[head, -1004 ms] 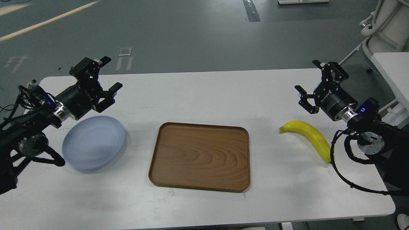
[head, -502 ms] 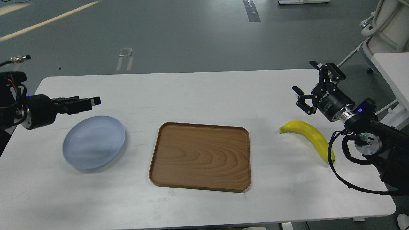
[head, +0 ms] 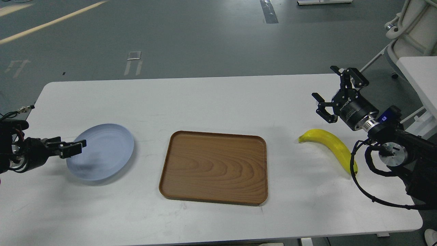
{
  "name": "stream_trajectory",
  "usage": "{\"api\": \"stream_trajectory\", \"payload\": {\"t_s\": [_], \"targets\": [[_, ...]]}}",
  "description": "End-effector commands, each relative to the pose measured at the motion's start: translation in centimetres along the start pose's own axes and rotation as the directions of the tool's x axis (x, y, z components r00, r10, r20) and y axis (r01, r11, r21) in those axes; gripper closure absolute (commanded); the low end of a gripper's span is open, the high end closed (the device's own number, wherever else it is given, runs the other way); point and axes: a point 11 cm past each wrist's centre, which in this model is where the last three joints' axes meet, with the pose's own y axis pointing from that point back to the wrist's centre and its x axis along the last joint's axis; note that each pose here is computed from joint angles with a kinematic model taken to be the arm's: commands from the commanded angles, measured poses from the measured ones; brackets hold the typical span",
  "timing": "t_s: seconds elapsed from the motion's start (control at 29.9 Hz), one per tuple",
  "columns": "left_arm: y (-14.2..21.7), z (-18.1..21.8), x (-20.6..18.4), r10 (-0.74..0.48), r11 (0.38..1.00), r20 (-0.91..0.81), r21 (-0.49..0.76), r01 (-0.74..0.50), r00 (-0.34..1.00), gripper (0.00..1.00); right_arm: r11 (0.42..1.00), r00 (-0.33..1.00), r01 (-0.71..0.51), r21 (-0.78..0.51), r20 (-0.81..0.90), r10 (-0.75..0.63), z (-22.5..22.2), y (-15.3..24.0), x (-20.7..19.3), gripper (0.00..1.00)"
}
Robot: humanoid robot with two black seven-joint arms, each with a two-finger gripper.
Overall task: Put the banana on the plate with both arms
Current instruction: 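Lower the left gripper to the plate rim and grasp it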
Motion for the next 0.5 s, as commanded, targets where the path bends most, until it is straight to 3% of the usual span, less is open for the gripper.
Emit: {"api": "stream_trajectory", "payload": {"t_s": [0.0, 0.1, 0.17, 0.3, 0.37, 0.47], "targets": [[0.2, -0.7, -1.3, -0.014, 1.000, -0.031, 0.020, 0.014, 0.999, 0.12, 1.000, 1.000, -0.003, -0.002, 0.000, 0.003, 0.1, 0.1, 0.1, 0.00], [0.3, -1.1, -1.6, -0.017, 0.999, -0.035, 0.032, 0.018, 0.999, 0.27, 1.000, 1.000, -0.002, -0.002, 0.000, 0.002, 0.1, 0.1, 0.1, 0.00], [0.4, -1.3, -2.2, -0.026, 0.999, -0.044, 0.036, 0.028, 0.999, 0.51, 1.000, 1.000, -0.001, -0.002, 0.001, 0.001, 0.1, 0.1, 0.0, 0.00], [0.5, -1.4, -2.6, -0.027, 0.999, -0.058, 0.039, 0.029, 0.998, 0.76, 1.000, 1.000, -0.001, -0.004, 0.003, 0.001, 0.2, 0.1, 0.0, 0.00], [0.6, -1.5, -2.5, -0.016, 0.999, -0.072, 0.041, 0.019, 0.997, 1.00, 1.000, 1.000, 0.001, -0.005, 0.001, -0.001, 0.2, 0.1, 0.0, 0.00], [0.6, -1.5, -2.3, -0.002, 0.999, -0.068, 0.043, 0.005, 0.998, 1.00, 1.000, 1.000, 0.003, -0.007, -0.003, -0.003, 0.3, 0.1, 0.0, 0.00]]}}
